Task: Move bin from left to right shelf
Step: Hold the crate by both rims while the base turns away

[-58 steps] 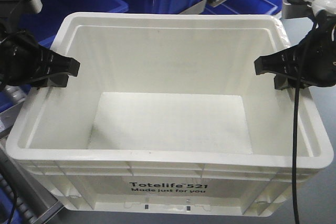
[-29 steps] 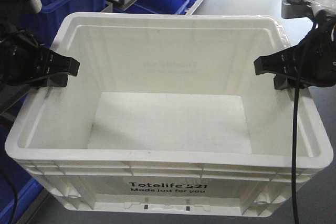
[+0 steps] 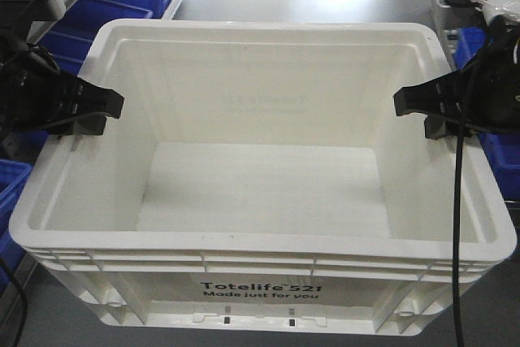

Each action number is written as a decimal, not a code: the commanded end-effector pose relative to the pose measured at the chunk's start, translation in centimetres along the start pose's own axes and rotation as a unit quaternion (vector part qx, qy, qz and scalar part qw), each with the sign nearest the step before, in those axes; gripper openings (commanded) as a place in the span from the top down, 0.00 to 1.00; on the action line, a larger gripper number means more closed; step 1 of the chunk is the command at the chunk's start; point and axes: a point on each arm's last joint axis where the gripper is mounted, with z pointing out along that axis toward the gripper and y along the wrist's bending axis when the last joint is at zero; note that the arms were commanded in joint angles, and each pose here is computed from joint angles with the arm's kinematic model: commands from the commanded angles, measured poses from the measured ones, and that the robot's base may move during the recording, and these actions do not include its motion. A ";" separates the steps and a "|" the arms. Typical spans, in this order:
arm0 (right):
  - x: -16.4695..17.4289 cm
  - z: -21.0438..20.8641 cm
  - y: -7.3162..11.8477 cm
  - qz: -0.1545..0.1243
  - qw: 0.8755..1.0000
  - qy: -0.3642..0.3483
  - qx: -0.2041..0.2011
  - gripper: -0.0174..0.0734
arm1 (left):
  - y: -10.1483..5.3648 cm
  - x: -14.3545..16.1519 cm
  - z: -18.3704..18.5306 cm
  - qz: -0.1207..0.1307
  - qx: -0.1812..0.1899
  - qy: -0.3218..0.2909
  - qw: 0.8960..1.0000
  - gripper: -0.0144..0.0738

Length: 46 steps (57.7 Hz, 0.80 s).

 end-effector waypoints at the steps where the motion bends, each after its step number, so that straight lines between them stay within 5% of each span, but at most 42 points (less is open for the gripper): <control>1: -1.1 -2.3 0.1 -0.015 0.996 -0.083 -0.016 0.79 | -1.0 -1.0 -2.5 0.017 0.034 -0.078 0.996 0.84; 46: -0.4 -2.3 0.0 -0.015 0.999 -0.048 -0.008 0.79 | -1.0 -1.0 -2.5 0.017 0.034 -0.078 0.996 0.84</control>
